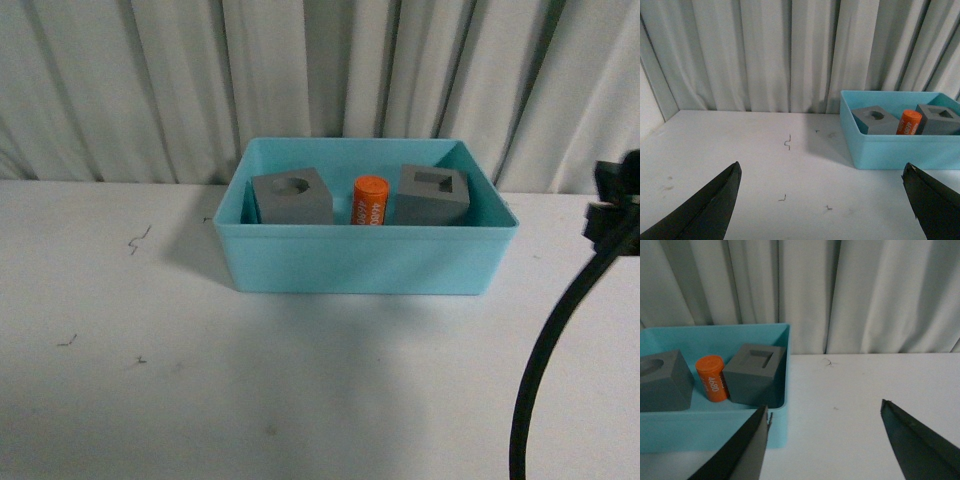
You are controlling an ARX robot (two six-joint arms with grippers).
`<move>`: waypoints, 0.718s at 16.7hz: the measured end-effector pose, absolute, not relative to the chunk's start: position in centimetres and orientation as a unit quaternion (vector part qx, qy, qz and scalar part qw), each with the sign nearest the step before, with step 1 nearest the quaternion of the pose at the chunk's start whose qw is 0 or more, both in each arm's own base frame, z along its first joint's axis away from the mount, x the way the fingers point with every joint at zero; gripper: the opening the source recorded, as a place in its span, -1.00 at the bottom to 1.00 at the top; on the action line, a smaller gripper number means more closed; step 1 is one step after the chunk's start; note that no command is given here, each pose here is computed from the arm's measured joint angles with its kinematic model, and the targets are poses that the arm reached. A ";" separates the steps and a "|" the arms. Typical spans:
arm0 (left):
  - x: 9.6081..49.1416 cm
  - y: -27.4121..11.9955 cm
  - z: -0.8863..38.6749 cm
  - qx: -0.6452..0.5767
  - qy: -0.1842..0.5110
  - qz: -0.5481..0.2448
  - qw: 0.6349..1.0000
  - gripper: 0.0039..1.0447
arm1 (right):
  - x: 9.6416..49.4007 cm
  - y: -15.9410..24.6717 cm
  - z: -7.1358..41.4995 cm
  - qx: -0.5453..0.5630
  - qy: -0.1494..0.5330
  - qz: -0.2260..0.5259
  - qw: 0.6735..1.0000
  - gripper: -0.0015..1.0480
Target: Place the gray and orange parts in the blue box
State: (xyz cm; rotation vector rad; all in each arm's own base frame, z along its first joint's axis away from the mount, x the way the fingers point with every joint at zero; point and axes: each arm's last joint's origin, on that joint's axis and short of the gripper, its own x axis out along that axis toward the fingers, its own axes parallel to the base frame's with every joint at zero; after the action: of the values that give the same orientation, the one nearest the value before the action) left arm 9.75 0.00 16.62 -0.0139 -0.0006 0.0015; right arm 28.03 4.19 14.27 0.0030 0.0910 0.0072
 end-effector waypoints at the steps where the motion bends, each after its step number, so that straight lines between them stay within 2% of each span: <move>1: 9.7 0.0 16.6 -0.007 0.000 0.000 1.000 0.88 | 24.2 2.4 16.7 0.005 -0.009 -0.006 1.000 -0.25; 2: 9.7 0.0 16.6 -0.007 0.000 0.000 1.000 0.88 | 21.0 1.6 15.8 0.002 0.018 0.002 1.000 -0.92; 3: 9.7 0.0 16.6 -0.007 0.000 0.000 1.000 0.88 | 18.7 0.5 16.3 0.001 0.005 0.006 1.000 -0.96; 12: 9.7 0.0 16.6 -0.007 0.000 0.000 1.000 0.88 | 14.3 -0.1 16.4 0.001 0.005 -0.004 1.000 -0.96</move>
State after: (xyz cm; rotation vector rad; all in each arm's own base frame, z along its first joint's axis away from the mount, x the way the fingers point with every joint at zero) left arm 9.75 0.00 16.62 -0.0139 -0.0006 0.0000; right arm 14.29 -0.08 16.39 0.0025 0.0105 -0.0080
